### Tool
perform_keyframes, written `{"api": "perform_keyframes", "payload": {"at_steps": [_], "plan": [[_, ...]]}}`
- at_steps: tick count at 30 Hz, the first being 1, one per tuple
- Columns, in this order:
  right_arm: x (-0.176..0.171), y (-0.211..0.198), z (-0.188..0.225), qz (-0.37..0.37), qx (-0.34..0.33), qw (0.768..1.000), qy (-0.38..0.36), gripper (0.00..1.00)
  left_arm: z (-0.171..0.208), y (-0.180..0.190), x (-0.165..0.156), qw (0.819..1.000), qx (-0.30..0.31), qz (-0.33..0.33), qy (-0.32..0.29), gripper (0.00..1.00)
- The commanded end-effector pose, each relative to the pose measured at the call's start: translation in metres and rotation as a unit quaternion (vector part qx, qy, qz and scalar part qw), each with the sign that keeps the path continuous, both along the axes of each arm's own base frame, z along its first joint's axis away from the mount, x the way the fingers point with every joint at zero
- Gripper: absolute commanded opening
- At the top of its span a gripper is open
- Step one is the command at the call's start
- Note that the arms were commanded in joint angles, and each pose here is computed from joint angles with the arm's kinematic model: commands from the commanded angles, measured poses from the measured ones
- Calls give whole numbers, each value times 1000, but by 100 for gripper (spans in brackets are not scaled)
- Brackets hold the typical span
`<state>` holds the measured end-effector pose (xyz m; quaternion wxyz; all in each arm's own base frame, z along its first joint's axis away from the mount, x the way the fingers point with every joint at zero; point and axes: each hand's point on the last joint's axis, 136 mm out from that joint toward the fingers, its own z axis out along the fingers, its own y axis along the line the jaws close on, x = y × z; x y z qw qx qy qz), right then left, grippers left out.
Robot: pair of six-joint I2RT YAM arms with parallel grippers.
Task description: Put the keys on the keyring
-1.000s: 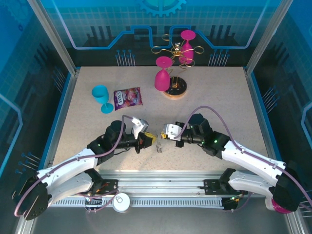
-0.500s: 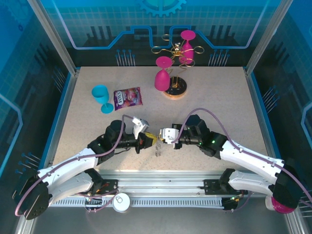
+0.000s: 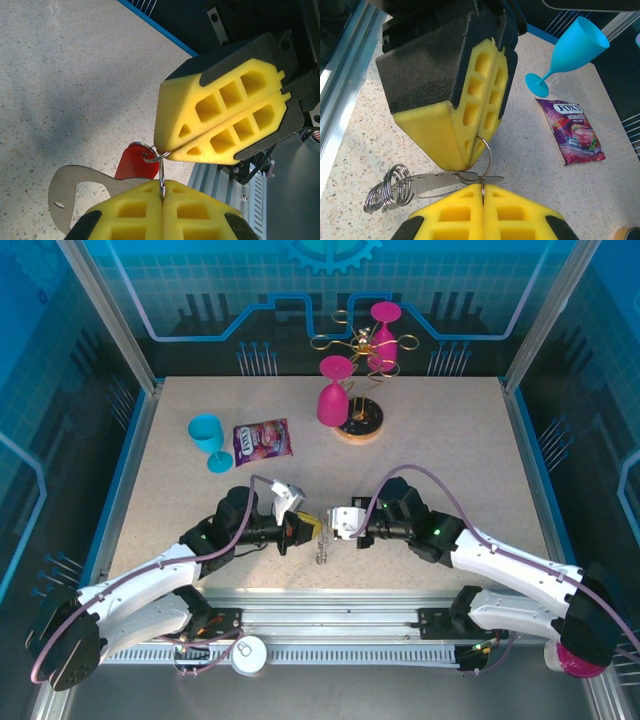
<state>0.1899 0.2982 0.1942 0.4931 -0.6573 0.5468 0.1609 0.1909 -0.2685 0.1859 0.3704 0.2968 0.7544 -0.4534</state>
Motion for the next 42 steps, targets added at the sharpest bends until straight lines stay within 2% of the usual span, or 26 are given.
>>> {"api": "perform_keyframes", "payload": {"at_steps": [1,29,35,42], "plan": [[-13,9,7,34,-1,999,-6,0,9,1,10,1000,-10,21,-1,0],[-28,13,-18,66,-67,996,-6,0,17,6,20,999,-10,49,-14,0],[-16,10,-17,34,-70,997,-17,0,16,6,15,999,-7,37,-26,0],[4,0,7,-20,-25,999,-36,0,10,5,8,1000,0,19,-22,0]]}}
